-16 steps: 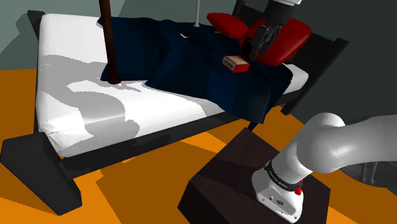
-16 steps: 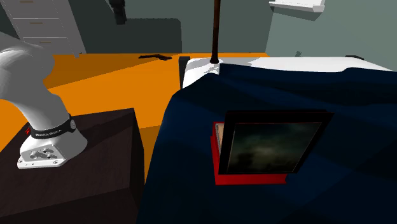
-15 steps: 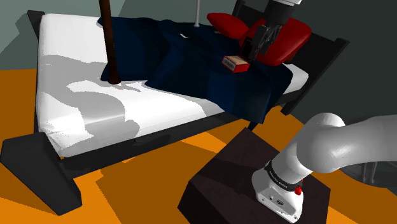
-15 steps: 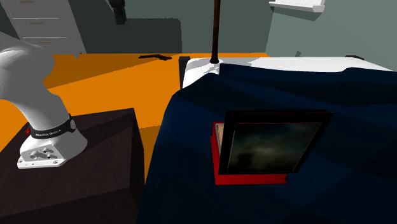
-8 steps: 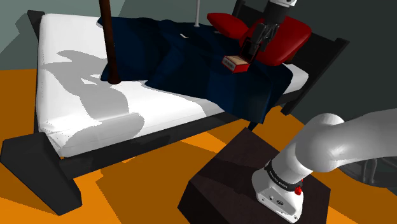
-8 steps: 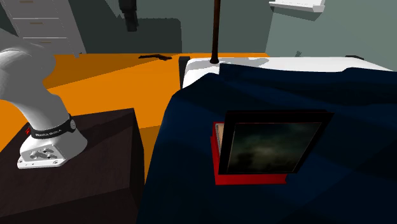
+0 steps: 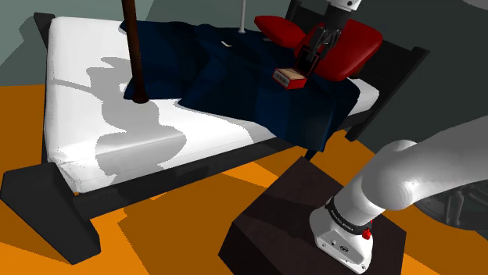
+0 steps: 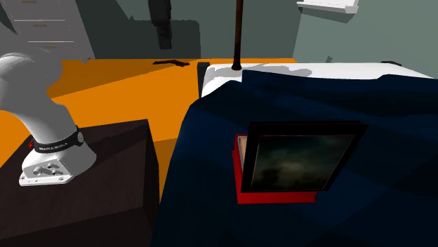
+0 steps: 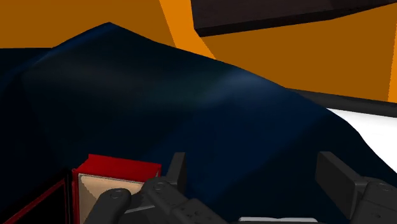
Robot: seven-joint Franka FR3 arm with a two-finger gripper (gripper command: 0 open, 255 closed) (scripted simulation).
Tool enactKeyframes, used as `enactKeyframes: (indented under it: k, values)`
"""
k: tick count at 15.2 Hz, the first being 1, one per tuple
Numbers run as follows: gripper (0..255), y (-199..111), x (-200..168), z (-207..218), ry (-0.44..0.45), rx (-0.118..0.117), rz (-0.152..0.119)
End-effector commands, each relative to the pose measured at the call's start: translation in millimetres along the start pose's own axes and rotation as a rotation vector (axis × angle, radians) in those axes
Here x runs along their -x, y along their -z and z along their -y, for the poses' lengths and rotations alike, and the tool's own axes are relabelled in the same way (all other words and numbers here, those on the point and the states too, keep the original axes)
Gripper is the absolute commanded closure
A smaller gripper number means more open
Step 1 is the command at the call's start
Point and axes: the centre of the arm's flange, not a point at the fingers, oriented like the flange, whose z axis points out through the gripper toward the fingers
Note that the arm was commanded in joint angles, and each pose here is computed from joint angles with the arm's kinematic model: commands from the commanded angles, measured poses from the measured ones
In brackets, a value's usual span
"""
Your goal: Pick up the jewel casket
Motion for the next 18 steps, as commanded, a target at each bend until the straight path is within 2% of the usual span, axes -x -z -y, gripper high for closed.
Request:
enactKeyframes:
  k: [1, 18]
  values:
    - [0, -2, -10, -27, -0.015, -0.004, -0.004]
    - [0, -29, -82, -241, -0.145, -0.046, -0.037]
